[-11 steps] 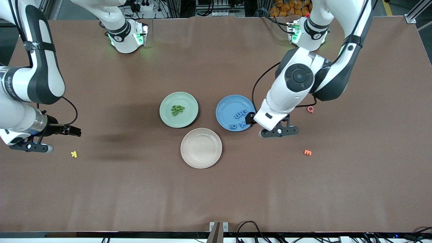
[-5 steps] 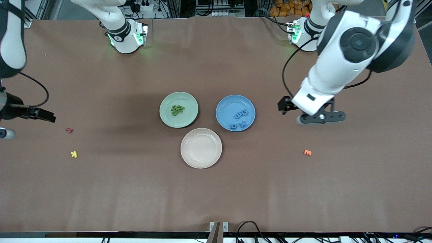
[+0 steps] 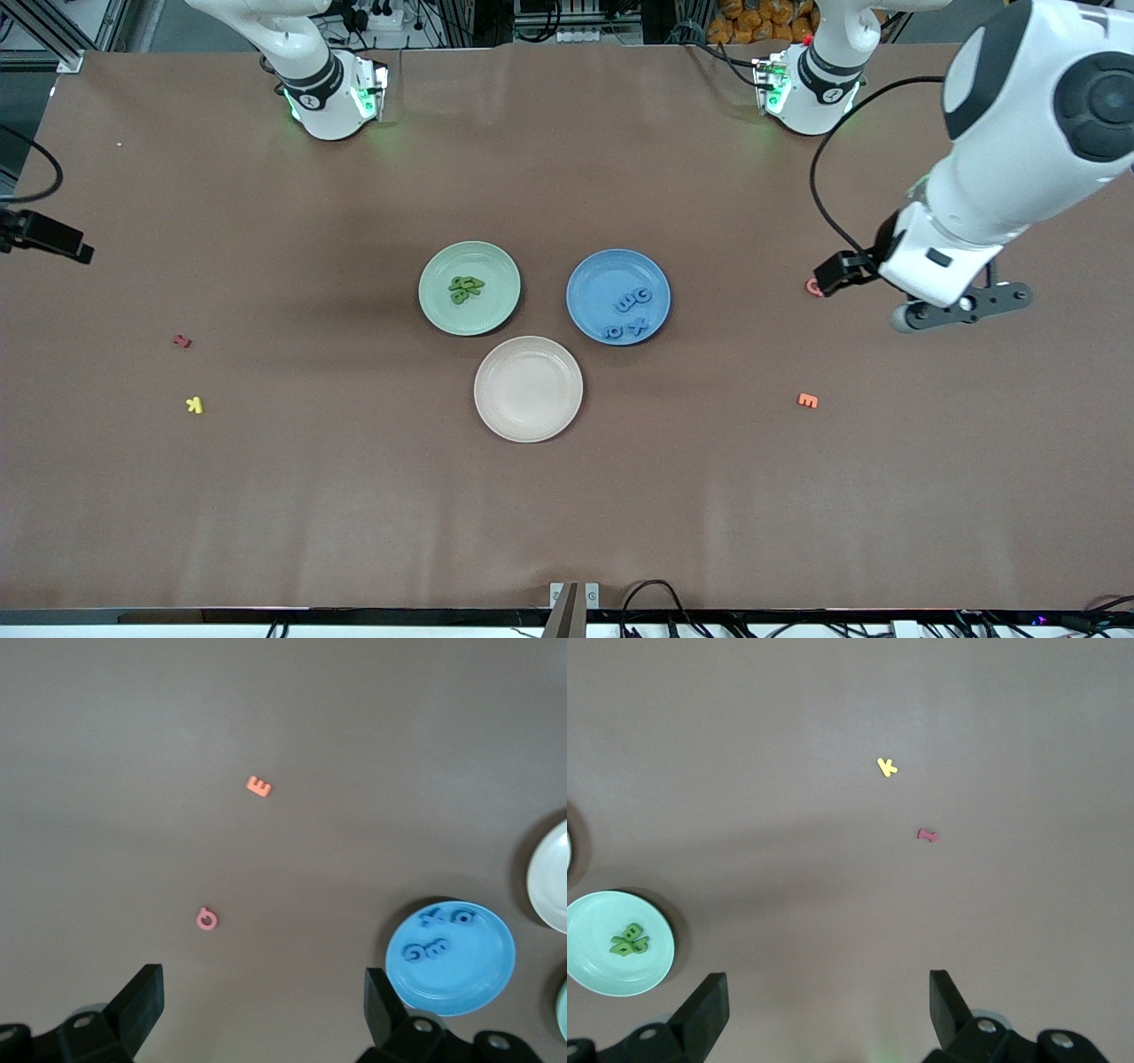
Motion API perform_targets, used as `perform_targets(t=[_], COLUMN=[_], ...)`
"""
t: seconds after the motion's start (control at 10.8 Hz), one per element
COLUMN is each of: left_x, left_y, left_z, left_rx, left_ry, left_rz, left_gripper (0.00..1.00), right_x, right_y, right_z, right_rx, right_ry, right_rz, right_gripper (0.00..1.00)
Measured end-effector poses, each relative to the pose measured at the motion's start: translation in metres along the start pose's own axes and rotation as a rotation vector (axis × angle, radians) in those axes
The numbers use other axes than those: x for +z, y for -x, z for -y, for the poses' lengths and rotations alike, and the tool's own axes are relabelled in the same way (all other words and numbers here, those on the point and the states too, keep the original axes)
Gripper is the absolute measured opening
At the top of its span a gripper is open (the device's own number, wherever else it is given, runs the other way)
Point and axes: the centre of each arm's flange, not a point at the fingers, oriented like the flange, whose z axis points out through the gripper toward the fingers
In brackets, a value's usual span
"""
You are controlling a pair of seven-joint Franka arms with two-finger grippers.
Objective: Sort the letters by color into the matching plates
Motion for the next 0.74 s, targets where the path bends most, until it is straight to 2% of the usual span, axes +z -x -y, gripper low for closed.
perform_targets(t=[0.37, 0.74], left_x=[-0.009, -0.036], left_y=[-0.022, -0.010], left_z=[0.055, 0.080], left_rx=[0.010, 0.010], left_ry=[0.001, 0.000], left_rz=[-0.013, -0.021], left_gripper=[1.00, 1.00], right_x=[-0.025, 0.009], right_y=[0.025, 0.014], right_z=[0.009, 0.031], right_rx=[-0.020, -0.037], right_ry=[-0.007, -0.004], right_rz=[-0.007, -0.011], right_gripper=[1.00, 1.00])
